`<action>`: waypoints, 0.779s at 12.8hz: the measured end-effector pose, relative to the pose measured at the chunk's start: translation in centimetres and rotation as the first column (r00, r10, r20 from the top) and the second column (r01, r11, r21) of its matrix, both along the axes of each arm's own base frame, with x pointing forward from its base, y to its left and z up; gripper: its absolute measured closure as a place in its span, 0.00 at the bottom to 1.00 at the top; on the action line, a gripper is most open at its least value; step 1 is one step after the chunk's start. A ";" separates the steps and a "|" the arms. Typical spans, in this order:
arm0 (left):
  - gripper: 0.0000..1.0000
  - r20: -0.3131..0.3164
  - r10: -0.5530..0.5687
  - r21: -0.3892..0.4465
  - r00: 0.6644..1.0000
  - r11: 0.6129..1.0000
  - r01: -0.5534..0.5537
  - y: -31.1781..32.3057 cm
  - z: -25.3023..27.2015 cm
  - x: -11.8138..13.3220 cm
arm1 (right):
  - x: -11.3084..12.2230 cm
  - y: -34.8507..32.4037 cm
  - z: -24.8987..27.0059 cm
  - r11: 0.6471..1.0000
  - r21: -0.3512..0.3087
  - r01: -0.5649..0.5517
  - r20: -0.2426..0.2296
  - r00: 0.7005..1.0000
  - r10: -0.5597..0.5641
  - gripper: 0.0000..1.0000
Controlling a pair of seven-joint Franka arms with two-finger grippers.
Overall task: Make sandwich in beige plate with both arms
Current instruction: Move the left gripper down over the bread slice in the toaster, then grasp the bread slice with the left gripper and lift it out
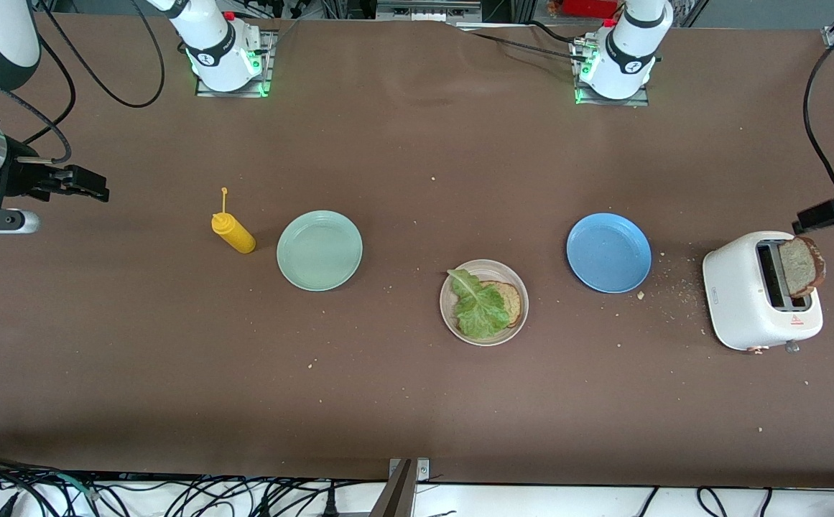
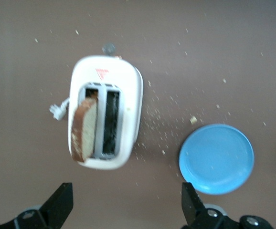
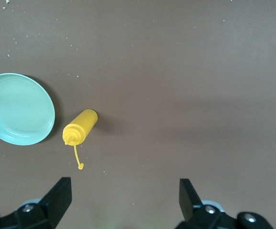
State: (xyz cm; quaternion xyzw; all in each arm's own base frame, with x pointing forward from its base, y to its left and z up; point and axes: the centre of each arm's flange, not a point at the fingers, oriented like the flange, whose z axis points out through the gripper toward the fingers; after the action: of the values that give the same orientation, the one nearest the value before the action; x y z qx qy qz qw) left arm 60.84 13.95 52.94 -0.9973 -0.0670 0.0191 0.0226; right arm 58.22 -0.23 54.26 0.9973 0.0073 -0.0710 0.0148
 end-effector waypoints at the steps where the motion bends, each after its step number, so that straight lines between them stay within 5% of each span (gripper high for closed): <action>1: 0.00 0.019 -0.007 0.001 1.000 1.000 0.007 1.8 -0.9 0.4 | 0.0 0.0 0.0 1.000 0.000 0.000 0.000 1.000 0.000 0.00; 6: 0.04 -0.029 -0.002 -0.026 1.000 1.000 0.001 6.0 -7.6 1.4 | 0.1 0.1 -0.2 1.000 0.000 -0.001 -0.003 1.000 0.001 0.00; 10: 0.06 0.019 -0.058 -0.020 0.998 0.998 0.058 7.7 -13.6 1.0 | 0.1 0.1 -0.3 1.000 0.000 -0.001 -0.003 1.000 0.001 0.00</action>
State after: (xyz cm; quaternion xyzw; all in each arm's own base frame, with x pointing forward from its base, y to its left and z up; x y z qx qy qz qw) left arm 61.81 21.62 39.38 -0.9992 -0.0380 0.0099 0.0122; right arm 58.33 -0.15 54.00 0.9972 0.0078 -0.0725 0.0150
